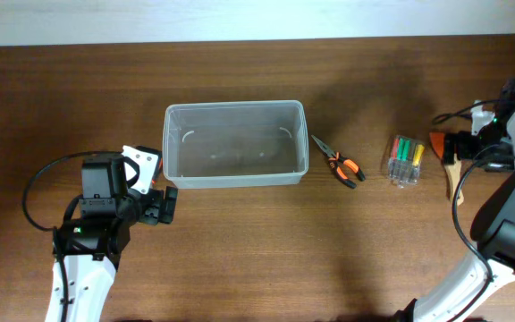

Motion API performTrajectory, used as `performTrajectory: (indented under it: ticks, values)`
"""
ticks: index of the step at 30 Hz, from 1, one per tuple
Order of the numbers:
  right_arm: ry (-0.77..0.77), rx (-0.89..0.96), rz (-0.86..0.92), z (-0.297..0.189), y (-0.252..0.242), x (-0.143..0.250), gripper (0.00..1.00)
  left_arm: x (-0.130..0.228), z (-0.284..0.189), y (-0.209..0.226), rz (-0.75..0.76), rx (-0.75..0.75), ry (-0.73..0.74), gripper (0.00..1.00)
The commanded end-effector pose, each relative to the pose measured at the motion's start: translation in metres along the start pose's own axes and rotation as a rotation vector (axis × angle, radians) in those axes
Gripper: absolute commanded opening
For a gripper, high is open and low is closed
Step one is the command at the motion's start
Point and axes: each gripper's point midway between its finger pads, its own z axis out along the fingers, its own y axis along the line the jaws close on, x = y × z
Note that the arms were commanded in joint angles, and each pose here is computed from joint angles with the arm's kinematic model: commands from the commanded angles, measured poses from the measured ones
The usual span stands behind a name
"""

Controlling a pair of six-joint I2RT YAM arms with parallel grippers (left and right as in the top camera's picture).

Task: Pack container
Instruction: 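Lower the right gripper and close it on the scraper handle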

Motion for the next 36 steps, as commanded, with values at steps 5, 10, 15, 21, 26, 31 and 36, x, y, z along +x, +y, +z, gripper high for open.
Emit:
performTrajectory:
  ticks: [5, 10, 15, 21, 26, 31, 36]
  values:
    - [0.018, 0.003, -0.048, 0.013, -0.004, -0.003, 0.99, -0.008, -0.003, -0.002, -0.009, 0.013, -0.018, 0.99]
    - [0.004, 0.007, -0.050, 0.017, -0.005, -0.008, 0.99, -0.008, -0.003, -0.002, -0.009, 0.013, -0.018, 0.99]
    - [0.040, -0.033, -0.032, 0.029, 0.002, -0.003, 0.99, -0.008, -0.003, -0.002, -0.009, 0.013, -0.018, 0.99]
    - [0.032, -0.063, 0.050, 0.019, 0.007, -0.008, 0.99, -0.008, -0.003, -0.002, -0.009, 0.013, -0.018, 0.99]
    - [-0.009, -0.056, 0.058, 0.009, 0.002, -0.025, 0.99, -0.008, -0.003, -0.002, -0.009, 0.013, -0.018, 0.99]
    - [-0.018, -0.054, 0.063, 0.003, 0.000, -0.039, 0.99, -0.008, -0.003, -0.002, -0.009, 0.013, -0.018, 0.99]
    - [0.019, -0.063, 0.066, -0.001, 0.001, -0.037, 0.99, -0.008, -0.003, -0.002, -0.009, 0.013, -0.018, 0.99]
